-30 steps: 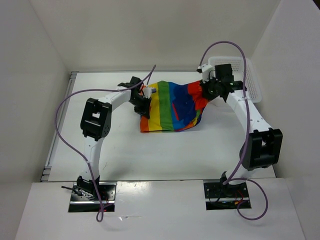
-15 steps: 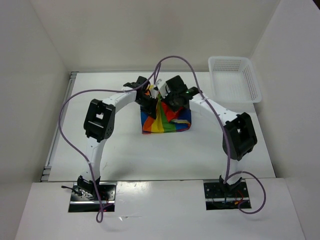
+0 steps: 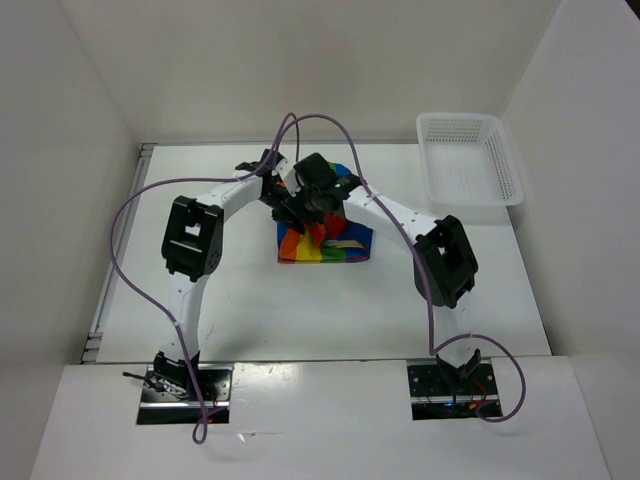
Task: Fold and stack the shorts
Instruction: Fold the shorts
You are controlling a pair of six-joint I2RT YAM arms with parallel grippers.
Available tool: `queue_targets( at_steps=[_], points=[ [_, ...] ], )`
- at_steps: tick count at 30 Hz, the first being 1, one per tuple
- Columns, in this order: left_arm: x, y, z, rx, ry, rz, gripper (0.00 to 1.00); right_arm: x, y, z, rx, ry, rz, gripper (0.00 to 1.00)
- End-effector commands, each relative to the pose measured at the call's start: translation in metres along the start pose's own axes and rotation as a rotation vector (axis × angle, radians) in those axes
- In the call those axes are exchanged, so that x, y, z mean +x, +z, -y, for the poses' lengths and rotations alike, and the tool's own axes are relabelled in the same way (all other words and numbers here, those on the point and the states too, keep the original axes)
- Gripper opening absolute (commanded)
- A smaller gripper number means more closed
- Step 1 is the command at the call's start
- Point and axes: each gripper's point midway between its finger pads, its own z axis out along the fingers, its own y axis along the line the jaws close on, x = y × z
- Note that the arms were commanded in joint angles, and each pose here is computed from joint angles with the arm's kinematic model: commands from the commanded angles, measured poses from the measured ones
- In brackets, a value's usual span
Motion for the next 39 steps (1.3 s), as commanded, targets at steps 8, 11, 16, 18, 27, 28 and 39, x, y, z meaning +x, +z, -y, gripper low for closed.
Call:
queue_targets(
  at_steps=[8, 11, 16, 18, 27, 28, 39],
  points=[
    [0.016, -0.003, -0.029, 0.001, -0.061, 0.006, 0.32, -0.091, -0.064, -0.04, -0.113, -0.144, 0.24, 0.82],
    [0.01, -0.019, -0.045, -0.049, -0.076, 0.038, 0.44, -0.14, -0.112, -0.042, -0.142, -0.121, 0.374, 0.83],
    [-0.002, -0.054, -0.059, -0.11, -0.089, 0.102, 0.61, -0.157, -0.144, -0.026, -0.065, -0.108, 0.437, 0.67],
    [-0.002, -0.067, -0.058, -0.119, -0.091, 0.123, 0.68, -0.138, -0.142, -0.016, 0.0, -0.104, 0.396, 0.54],
    [-0.039, -0.151, -0.024, -0.191, 0.008, 0.311, 0.84, -0.074, -0.137, 0.011, 0.117, -0.043, 0.285, 0.07],
    [-0.052, -0.161, -0.014, -0.192, 0.043, 0.346, 0.85, -0.06, -0.127, 0.013, 0.11, -0.021, 0.255, 0.04],
    [-0.068, -0.103, 0.081, -0.114, 0.22, 0.237, 0.99, 0.021, -0.111, 0.079, 0.114, 0.239, 0.166, 0.0]
  ],
)
